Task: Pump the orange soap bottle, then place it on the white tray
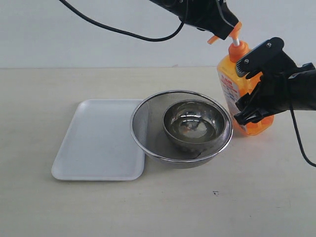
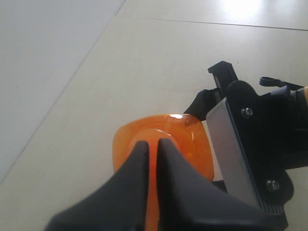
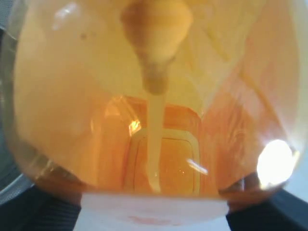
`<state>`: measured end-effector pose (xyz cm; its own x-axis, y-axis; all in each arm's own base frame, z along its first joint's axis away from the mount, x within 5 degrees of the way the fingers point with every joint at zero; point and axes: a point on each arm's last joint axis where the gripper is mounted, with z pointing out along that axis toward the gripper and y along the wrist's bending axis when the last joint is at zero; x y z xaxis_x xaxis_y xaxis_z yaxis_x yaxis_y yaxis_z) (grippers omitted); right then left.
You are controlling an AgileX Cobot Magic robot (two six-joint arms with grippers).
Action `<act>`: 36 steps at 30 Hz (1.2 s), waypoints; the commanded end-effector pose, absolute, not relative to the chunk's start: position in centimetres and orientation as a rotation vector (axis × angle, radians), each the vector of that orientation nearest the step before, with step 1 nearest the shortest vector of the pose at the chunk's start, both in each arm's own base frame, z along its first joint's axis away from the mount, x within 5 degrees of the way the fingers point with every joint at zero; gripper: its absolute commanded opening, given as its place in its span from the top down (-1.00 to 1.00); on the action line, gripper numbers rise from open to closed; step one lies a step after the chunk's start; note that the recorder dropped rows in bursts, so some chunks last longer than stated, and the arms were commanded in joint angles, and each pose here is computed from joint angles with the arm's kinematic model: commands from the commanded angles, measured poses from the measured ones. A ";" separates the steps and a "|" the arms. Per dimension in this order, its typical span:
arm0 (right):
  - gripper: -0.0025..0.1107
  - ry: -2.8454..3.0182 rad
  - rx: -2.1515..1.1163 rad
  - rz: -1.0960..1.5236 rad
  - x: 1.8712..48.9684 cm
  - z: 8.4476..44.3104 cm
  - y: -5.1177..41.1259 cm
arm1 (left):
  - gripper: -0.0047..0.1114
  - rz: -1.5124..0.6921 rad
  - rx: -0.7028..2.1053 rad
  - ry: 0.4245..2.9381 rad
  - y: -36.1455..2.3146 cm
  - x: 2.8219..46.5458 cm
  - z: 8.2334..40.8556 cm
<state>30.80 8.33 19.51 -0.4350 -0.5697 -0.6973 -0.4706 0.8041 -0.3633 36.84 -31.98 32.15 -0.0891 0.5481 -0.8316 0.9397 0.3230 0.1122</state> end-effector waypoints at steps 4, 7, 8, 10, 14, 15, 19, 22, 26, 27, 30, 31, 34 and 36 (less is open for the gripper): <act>0.96 2.087 -0.749 -0.139 30.8 20.2 8.4 | 0.84 -0.585 1.467 1.865 -32.2 36.7 28.3; 0.96 2.087 -0.749 -0.139 30.8 20.2 8.4 | 0.84 -0.585 1.467 1.865 -32.2 36.7 28.3; 0.96 2.087 -0.749 -0.139 30.8 20.2 8.4 | 0.84 -0.584 1.465 1.864 -32.2 36.8 28.3; 0.96 2.087 -0.749 -0.139 30.8 20.2 8.4 | 0.84 -0.571 1.447 1.844 -32.1 36.7 29.0; 0.96 2.087 -0.749 -0.139 30.8 20.2 8.4 | 0.84 -0.534 1.403 1.764 -31.6 36.3 31.8; 0.96 2.086 -0.748 -0.140 30.8 20.2 8.4 | 0.84 -0.526 1.385 1.739 -31.3 36.0 32.9; 0.96 2.086 -0.748 -0.140 30.8 20.2 8.4 | 0.84 -0.458 1.350 1.637 -29.7 34.5 37.5; 0.96 2.083 -0.746 -0.142 30.8 20.2 8.3 | 0.84 -0.419 1.323 1.572 -28.4 33.0 40.8; 0.96 2.081 -0.745 -0.144 30.8 20.2 8.3 | 0.84 -0.351 1.272 1.498 -26.2 30.7 45.0; 0.96 2.078 -0.743 -0.147 30.9 20.2 8.3 | 0.84 -0.336 1.253 1.478 -25.5 29.9 46.3; 0.96 2.078 -0.743 -0.147 30.9 20.2 8.3 | 0.84 -0.276 1.185 1.464 -23.5 28.2 49.0; 0.96 2.078 -0.743 -0.147 30.9 20.2 8.3 | 0.84 -0.262 1.155 1.468 -22.8 27.6 49.7; 0.96 2.077 -0.741 -0.148 30.9 20.3 8.3 | 0.84 -0.191 1.093 1.491 -21.0 26.4 51.3; 0.96 2.075 -0.740 -0.149 30.9 20.3 8.3 | 0.84 -0.154 1.068 1.514 -20.1 25.8 51.8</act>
<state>30.77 8.39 19.50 -0.4366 -0.5671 -0.6984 -0.4716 0.8054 -0.3592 26.69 -21.39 50.98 0.1789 0.5066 -0.8434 0.7143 0.5226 0.4654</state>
